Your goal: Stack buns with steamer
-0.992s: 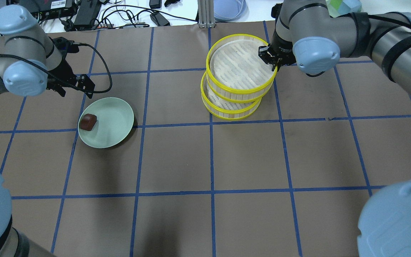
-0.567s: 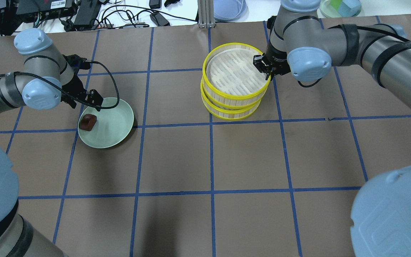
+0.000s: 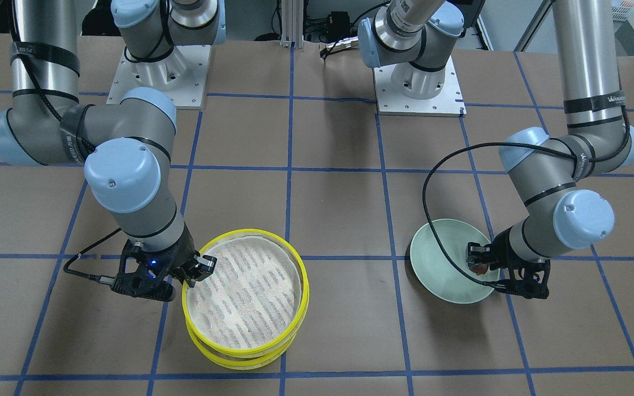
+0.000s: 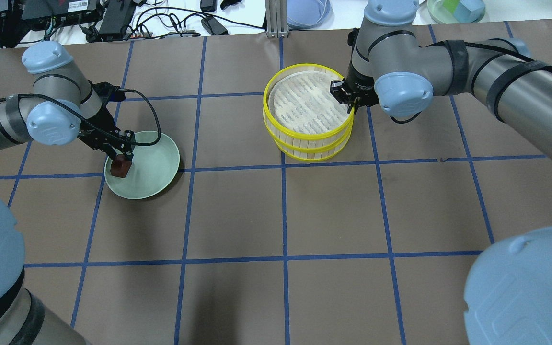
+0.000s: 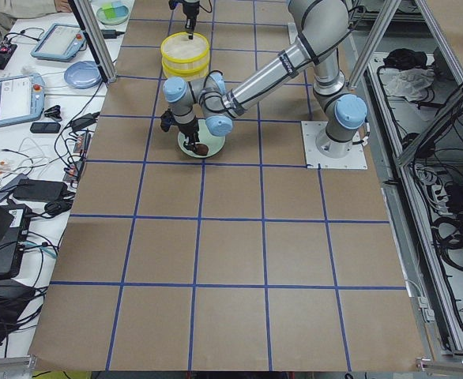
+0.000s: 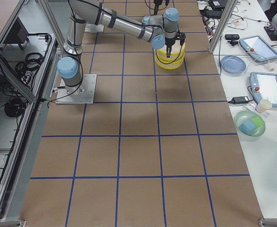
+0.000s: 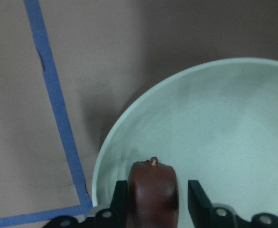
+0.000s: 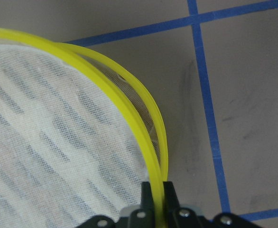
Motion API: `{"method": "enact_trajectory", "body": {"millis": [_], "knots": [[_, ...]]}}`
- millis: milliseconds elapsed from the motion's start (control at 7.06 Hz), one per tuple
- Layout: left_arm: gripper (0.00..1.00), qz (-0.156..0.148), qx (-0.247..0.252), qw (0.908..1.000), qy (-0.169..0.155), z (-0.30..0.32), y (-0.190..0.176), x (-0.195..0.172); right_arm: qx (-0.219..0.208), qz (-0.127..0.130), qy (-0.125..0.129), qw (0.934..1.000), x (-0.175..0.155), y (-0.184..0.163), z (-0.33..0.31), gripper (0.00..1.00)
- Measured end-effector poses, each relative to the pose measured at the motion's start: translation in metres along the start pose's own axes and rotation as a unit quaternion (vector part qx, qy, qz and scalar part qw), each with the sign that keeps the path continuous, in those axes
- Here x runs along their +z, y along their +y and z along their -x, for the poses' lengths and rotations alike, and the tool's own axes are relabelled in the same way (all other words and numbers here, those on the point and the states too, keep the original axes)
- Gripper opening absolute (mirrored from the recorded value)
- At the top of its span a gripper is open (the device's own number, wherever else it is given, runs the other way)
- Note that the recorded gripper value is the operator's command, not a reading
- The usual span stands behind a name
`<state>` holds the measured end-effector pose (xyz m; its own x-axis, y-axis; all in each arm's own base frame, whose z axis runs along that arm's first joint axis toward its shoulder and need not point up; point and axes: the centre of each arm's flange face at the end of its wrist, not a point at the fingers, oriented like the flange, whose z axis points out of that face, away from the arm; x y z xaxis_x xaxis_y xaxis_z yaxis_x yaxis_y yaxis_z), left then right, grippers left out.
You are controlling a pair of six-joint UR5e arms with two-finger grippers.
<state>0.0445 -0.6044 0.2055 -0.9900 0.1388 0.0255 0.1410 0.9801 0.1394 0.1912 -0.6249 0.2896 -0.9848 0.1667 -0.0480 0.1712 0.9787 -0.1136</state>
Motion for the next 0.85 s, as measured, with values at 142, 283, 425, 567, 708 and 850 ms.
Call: {"method": "enact_trajectory", "body": {"millis": [142,283,425,567,708,850], "knots": [[0.0,0.005,0.001,1.0,0.0,0.0,0.002,-0.001,-0.002,-0.007,-0.001,1.0,-0.002,-0.002,0.0,0.0],[0.0,0.005,0.002,1.0,-0.001,0.001,0.002,-0.004,-0.003,-0.015,0.001,0.9999,-0.003,-0.004,0.0,0.0],[0.0,-0.003,0.001,1.0,-0.005,0.002,0.001,-0.013,-0.002,-0.019,0.009,0.9998,-0.002,-0.005,-0.002,0.0],[0.0,-0.018,-0.011,0.9997,-0.011,0.003,-0.002,-0.03,-0.001,-0.02,0.017,0.9996,0.0,-0.006,-0.004,0.0],[0.0,-0.036,-0.029,0.9988,-0.015,0.003,-0.004,-0.052,-0.001,-0.019,0.021,0.9996,0.003,-0.007,-0.005,0.0],[0.0,-0.05,-0.045,0.9975,-0.019,0.002,-0.004,-0.073,0.001,-0.018,0.021,0.9996,0.006,-0.006,-0.005,0.0]]}}
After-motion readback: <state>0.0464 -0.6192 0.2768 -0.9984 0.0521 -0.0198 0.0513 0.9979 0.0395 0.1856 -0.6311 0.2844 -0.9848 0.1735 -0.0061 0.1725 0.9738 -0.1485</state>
